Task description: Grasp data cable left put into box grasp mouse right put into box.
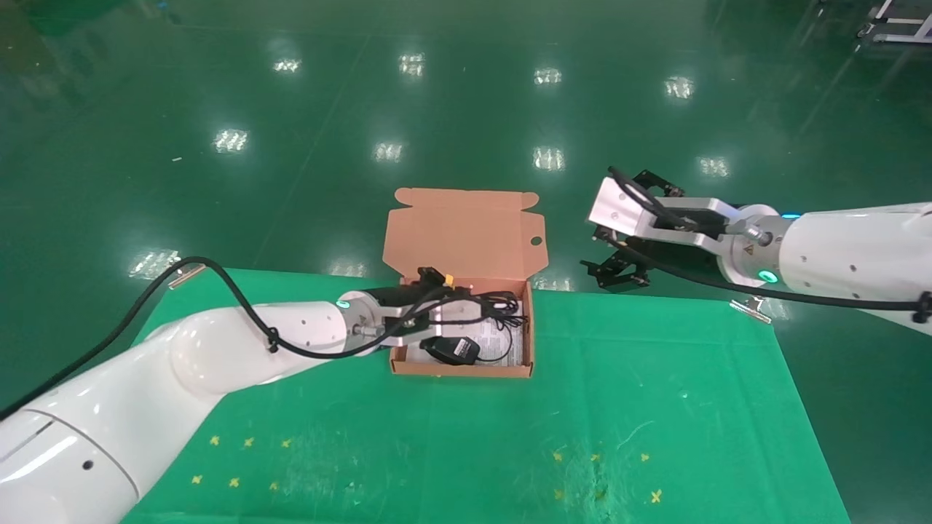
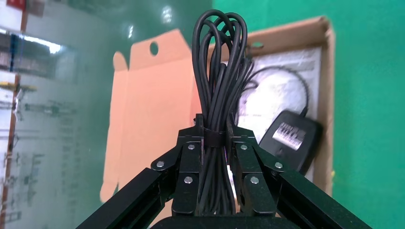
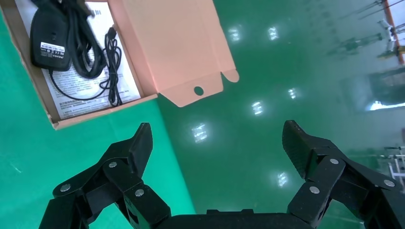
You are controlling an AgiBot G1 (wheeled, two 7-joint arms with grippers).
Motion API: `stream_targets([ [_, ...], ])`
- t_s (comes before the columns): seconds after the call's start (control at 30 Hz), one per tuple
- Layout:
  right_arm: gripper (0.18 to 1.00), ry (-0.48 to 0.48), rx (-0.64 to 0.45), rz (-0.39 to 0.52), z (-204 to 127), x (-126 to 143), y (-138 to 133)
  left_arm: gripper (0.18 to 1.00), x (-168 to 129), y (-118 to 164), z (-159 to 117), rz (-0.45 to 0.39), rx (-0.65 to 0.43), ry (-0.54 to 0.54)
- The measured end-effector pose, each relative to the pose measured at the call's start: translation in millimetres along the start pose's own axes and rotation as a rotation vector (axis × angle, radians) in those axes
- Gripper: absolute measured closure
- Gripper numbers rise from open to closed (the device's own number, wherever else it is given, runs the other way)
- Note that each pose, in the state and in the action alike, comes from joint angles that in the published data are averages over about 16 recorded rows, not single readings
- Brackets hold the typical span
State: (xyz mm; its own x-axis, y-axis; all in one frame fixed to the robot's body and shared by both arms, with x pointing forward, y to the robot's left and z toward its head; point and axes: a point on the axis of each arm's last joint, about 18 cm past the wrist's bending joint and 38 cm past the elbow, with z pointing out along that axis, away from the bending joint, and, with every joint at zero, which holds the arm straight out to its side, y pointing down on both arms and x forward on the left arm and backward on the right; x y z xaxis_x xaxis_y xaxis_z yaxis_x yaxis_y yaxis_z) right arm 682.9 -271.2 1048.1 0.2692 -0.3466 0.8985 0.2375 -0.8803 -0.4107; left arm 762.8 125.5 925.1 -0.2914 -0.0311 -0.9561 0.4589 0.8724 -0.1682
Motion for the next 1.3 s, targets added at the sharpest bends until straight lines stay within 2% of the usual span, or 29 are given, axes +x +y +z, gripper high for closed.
stream_targets([
  [0.53, 0.178, 0.017, -0.010, -0.017, -12.4, 2.4, -1.2, 0.905, 5.1, -6.5, 1.7, 0.008, 0.035, 0.020],
  [0.73, 0.178, 0.024, -0.009, -0.018, -13.2, 5.8, -1.4, 0.857, -1.9, -3.2, -2.7, -0.008, 0.034, 0.005],
  [0.93, 0.178, 0.036, -0.019, -0.065, -17.9, 13.5, -4.0, 0.775, -23.5, 3.8, -13.7, -0.046, 0.032, -0.040],
  [1.13, 0.178, 0.035, -0.038, -0.134, -24.1, 19.2, -8.0, 0.657, -46.6, 10.3, -27.7, -0.098, 0.040, -0.089],
  [1.3, 0.178, 0.000, -0.051, -0.149, -27.0, 14.0, -7.3, 0.537, -52.3, 16.1, -39.1, -0.163, 0.066, -0.099],
])
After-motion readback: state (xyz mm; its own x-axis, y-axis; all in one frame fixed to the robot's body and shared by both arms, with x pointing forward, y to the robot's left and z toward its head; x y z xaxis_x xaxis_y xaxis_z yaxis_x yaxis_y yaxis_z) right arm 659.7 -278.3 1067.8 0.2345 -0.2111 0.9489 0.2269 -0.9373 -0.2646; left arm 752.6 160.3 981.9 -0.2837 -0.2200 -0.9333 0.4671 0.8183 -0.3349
